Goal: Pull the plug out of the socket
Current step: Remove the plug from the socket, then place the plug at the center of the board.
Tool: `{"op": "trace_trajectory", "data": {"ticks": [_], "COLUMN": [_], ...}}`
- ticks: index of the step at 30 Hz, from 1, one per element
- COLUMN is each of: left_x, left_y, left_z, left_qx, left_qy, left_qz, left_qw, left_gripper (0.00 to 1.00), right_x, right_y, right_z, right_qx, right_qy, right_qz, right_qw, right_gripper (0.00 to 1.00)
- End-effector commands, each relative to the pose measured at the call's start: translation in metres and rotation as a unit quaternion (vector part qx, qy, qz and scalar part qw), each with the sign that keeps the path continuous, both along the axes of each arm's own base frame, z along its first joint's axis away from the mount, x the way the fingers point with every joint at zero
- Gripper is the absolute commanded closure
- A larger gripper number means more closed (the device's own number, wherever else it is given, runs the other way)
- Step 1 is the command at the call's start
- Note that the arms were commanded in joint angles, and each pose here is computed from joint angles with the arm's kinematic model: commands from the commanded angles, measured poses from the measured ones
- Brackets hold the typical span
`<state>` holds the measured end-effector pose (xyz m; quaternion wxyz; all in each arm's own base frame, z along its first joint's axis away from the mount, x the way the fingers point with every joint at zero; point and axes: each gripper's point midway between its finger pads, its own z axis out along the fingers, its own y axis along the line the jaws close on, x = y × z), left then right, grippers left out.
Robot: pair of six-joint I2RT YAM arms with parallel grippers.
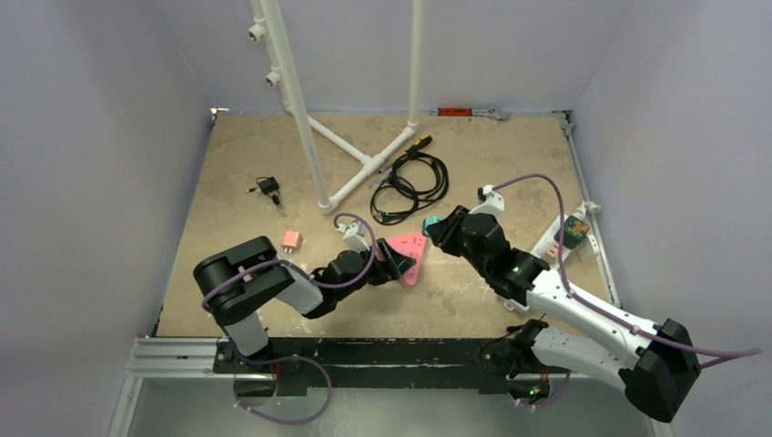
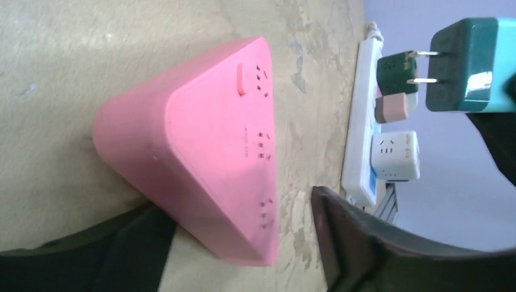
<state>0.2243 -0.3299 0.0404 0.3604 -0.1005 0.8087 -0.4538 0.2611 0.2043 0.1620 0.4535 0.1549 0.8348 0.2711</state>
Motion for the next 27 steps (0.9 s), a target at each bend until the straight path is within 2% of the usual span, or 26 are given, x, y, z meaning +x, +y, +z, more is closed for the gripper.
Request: {"op": "trace_trajectory", "data": {"ticks": [1,5,9,15,24,27], "left_x": [0.001,0.008,0.008,0.005,0.043,0.058], "left_y": [0.031,0.042,0.051,0.07,0.134,0.148], "left_z": [-0.035,-0.016,0.025,0.081,0.178,0.201], "left_qx": [0.153,0.2,0.221,0.31,0.343,0.348], "left_qy": [-0.003,-0.036,-0.074,-0.093,-0.138,-0.179], "left_qz": [-0.01,-0.008,-0.018,-0.069,-0.036,-0.019], "left_qw": [0.988,0.979,0.972,0.944,0.928,0.92], "left_gripper": [0.1,0.01,0.01,0.01,0.01,0.01], "right_x": [0.002,0.0,-0.006,-0.018,-0.055,-0.065], "right_y": [-0.008,-0.008,0.001,0.023,0.09,0.114], "right_z": [0.019,0.025,0.032,0.042,0.059,0.055], "right_qx": [0.002,-0.007,0.001,0.027,0.061,0.071], "right_qy": [-0.034,-0.052,-0.076,-0.111,-0.159,-0.162], "right_qz": [-0.007,0.009,0.047,0.115,0.214,0.236], "right_qw": [0.999,0.999,0.996,0.987,0.962,0.956], "right_gripper": [1.0,1.0,1.0,1.0,1.0,1.0]}}
